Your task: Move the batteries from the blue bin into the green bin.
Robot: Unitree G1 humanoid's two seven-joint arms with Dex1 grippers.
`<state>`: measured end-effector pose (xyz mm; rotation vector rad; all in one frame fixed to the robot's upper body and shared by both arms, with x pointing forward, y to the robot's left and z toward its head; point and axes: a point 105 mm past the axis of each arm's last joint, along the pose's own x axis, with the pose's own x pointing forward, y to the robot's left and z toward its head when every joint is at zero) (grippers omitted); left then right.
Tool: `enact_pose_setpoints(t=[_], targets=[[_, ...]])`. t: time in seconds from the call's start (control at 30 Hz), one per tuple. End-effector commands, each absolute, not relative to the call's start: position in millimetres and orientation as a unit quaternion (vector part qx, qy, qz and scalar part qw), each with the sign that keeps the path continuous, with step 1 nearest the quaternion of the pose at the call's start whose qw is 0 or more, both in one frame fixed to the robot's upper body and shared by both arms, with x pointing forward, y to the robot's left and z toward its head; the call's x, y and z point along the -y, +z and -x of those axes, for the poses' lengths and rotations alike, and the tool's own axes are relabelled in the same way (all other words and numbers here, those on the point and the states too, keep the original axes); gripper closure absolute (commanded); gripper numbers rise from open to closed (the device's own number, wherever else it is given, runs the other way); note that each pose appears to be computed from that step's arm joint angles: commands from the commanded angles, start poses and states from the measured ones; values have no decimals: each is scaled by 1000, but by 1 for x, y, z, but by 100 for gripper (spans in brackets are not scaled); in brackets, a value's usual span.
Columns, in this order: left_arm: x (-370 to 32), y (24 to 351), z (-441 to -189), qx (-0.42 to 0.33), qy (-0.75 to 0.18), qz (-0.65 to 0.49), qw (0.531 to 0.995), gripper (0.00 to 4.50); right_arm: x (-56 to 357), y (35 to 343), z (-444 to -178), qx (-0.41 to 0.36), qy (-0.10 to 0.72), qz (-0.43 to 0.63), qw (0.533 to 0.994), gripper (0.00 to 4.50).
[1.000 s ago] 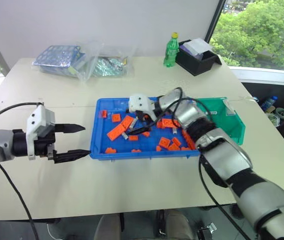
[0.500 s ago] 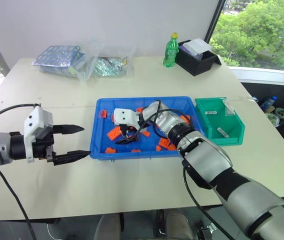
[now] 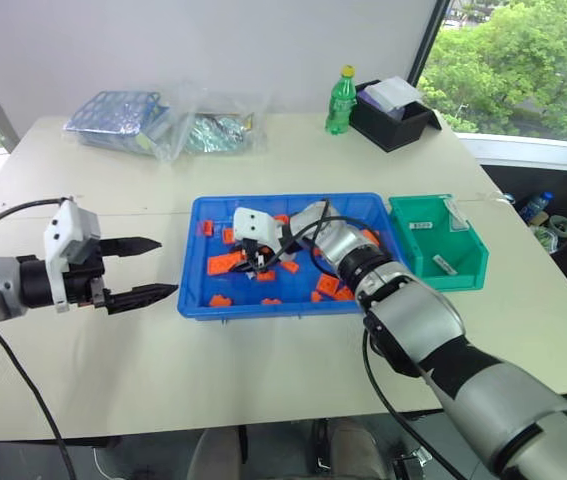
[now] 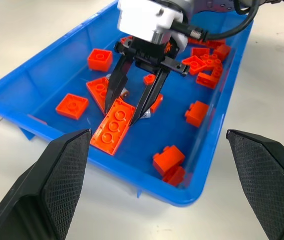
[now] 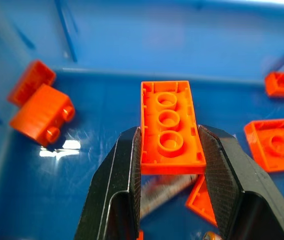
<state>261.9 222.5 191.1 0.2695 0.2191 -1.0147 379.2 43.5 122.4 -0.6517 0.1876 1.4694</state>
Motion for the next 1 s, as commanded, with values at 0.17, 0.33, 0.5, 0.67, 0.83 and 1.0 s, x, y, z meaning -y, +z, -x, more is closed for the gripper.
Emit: enact_pose_setpoints(t=[0.17,0.33,0.5,0.67,0.83,1.0], targets=[[-219,195,-266,-81,-478,-123,866,0,-41,156,-403,-33,582,285,761,334],[-210,195,-268,-73,-488,-117,862,0,-33,144,-409,-55,550,294,779,132],[-204,199,-268,-67,-501,-104,857,0,-14,176,-411,-48,506,226,831,90],[-199,200,-268,-67,-514,-97,849,0,8,184,-379,-105,477,149,860,90],[-195,200,-272,-68,-528,-102,840,0,8,156,-338,-203,493,92,841,90],[-194,201,-278,-68,-534,-112,835,0,-3,139,-337,-235,484,58,841,90]])
